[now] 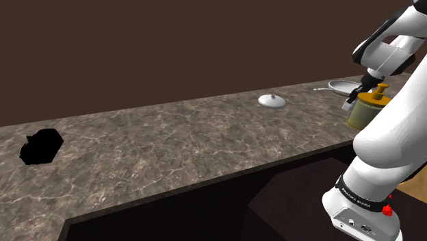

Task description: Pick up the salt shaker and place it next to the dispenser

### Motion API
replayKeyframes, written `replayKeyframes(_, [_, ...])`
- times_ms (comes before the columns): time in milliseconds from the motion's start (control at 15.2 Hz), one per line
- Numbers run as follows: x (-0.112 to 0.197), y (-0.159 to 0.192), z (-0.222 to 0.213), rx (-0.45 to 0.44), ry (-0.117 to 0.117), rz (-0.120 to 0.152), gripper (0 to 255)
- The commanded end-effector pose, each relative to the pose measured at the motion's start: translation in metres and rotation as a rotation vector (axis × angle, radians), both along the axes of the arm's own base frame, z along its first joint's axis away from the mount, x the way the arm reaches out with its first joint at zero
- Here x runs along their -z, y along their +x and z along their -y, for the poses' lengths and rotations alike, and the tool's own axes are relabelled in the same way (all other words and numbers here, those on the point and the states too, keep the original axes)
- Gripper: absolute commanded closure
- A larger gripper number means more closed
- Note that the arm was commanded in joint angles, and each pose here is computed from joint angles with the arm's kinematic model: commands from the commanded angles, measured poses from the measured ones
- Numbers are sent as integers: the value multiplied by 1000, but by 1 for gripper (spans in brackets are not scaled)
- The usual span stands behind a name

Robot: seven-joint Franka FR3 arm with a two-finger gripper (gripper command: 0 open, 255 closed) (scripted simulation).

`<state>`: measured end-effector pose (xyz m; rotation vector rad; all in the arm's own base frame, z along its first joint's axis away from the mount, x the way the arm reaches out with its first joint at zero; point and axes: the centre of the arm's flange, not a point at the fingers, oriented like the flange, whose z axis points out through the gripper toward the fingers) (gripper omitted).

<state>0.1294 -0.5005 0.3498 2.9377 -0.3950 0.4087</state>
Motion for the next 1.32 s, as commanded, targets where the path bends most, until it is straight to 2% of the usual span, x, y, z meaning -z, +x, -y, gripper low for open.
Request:
replayKeyframes(0, [0, 0, 0, 0, 0, 0, 255])
replayKeyframes(66, [0, 0, 0, 0, 0, 0, 255])
replayKeyframes(132, [0, 0, 0, 0, 0, 0, 0])
replayKeyframes(462, [0, 0, 0, 0, 0, 0, 0])
replayKeyframes(726, [-48, -12, -9, 0, 0, 0, 0])
replayKeyframes(1254, [-47, -12, -9, 0, 0, 0, 0])
